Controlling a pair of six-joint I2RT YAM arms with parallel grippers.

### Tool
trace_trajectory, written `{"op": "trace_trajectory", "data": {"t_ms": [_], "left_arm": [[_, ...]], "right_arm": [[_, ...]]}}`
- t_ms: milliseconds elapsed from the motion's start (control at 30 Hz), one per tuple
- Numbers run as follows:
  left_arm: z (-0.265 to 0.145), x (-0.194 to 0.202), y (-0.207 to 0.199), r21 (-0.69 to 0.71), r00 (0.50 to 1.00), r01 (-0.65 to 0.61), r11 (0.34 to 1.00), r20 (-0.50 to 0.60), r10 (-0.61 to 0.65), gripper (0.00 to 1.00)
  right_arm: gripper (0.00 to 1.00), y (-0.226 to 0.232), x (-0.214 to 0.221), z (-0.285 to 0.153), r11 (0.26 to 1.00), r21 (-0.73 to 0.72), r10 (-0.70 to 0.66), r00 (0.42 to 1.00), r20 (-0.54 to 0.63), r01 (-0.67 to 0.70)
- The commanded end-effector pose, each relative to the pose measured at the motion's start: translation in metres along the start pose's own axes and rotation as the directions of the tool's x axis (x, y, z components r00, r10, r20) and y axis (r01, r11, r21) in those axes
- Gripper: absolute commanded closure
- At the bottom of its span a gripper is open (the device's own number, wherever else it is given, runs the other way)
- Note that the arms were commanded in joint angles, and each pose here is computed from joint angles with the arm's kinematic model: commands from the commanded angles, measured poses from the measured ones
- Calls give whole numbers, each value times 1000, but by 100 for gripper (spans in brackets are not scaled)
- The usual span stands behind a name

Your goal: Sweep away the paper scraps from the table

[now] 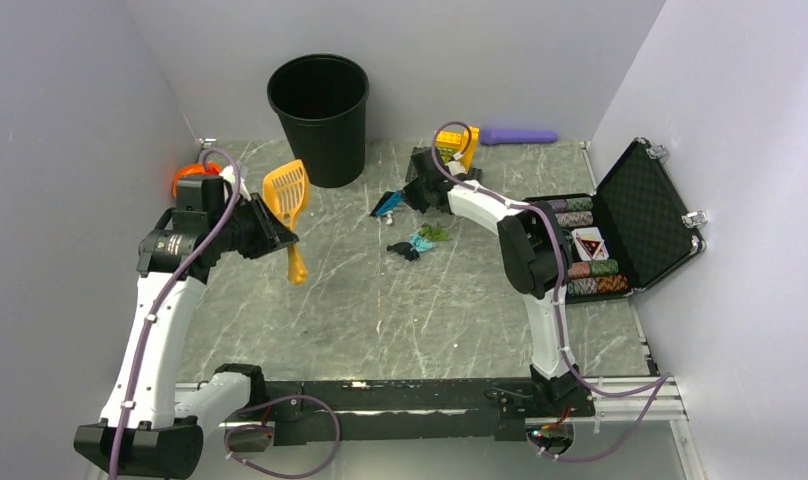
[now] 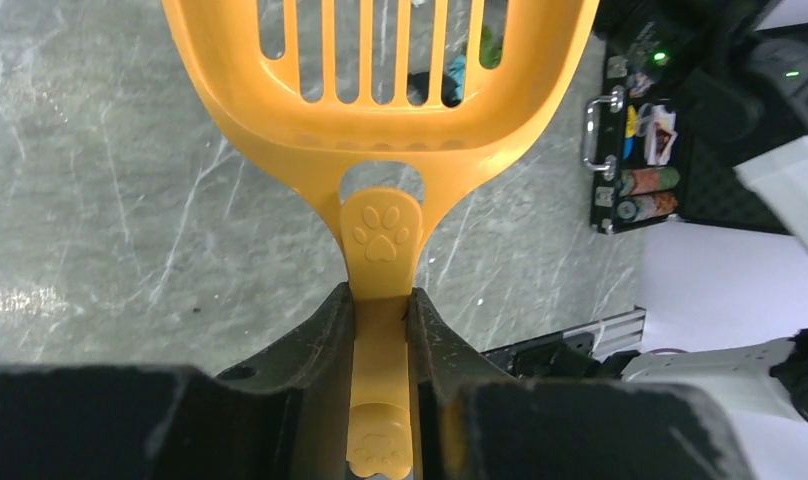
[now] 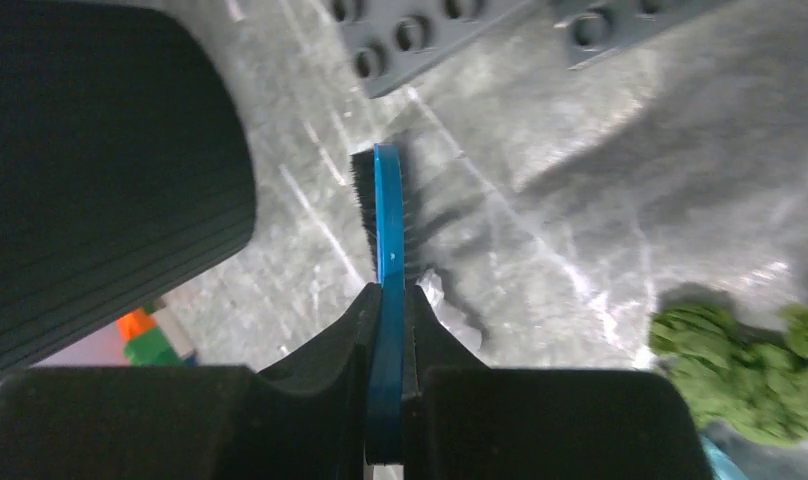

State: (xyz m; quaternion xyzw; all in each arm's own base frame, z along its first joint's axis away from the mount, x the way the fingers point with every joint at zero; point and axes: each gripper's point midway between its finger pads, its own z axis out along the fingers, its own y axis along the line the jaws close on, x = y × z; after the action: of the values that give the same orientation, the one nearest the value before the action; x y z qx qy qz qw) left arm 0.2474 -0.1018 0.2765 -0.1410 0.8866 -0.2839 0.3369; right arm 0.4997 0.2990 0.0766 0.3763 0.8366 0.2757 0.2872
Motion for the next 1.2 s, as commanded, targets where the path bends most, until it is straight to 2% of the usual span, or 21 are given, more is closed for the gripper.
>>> {"op": "trace_trajectory", "data": {"t_ms": [0, 167, 267, 433, 567, 700, 867, 1033, 1100, 1167], "left_arm": [[8, 9, 14, -42, 999, -16, 999, -33, 15, 100], [26, 20, 17, -54, 994, -39, 998, -107, 33, 100], [44, 34, 19, -63, 982, -67, 996, -181, 54, 100], [65, 64, 18, -73, 942, -161, 984, -309, 131, 100], [71, 86, 19, -71, 885, -264, 962, -414, 213, 100], [74, 106, 24, -69, 800, -400, 914, -513, 311, 100], [77, 123, 35, -78, 693, -528, 846, -616, 376, 100], [87, 135, 37, -29, 591, -628, 777, -667, 453, 100], [90, 138, 39, -16, 542, -656, 755, -705, 457, 100], [95, 140, 41, -11, 497, -678, 735, -744, 447, 100]], "right_arm": [[100, -56, -10, -17, 959, 282, -33, 998, 60, 15], [100, -92, -21, -71, 931, 351, -133, 988, 83, 96], [100, -99, -27, -95, 935, 309, -206, 976, 74, 174], [100, -54, -48, -130, 931, 152, -351, 927, 131, 331], [100, 0, -67, -163, 875, 22, -477, 852, 214, 484], [100, 21, -81, -185, 766, 16, -624, 739, 254, 642], [100, 0, -94, -190, 590, 149, -805, 563, 189, 793], [100, -45, -112, -175, 407, 337, -901, 433, -2, 849], [100, -63, -114, -162, 337, 367, -911, 399, -105, 867], [100, -74, -115, -152, 298, 365, -912, 376, -163, 882]]}}
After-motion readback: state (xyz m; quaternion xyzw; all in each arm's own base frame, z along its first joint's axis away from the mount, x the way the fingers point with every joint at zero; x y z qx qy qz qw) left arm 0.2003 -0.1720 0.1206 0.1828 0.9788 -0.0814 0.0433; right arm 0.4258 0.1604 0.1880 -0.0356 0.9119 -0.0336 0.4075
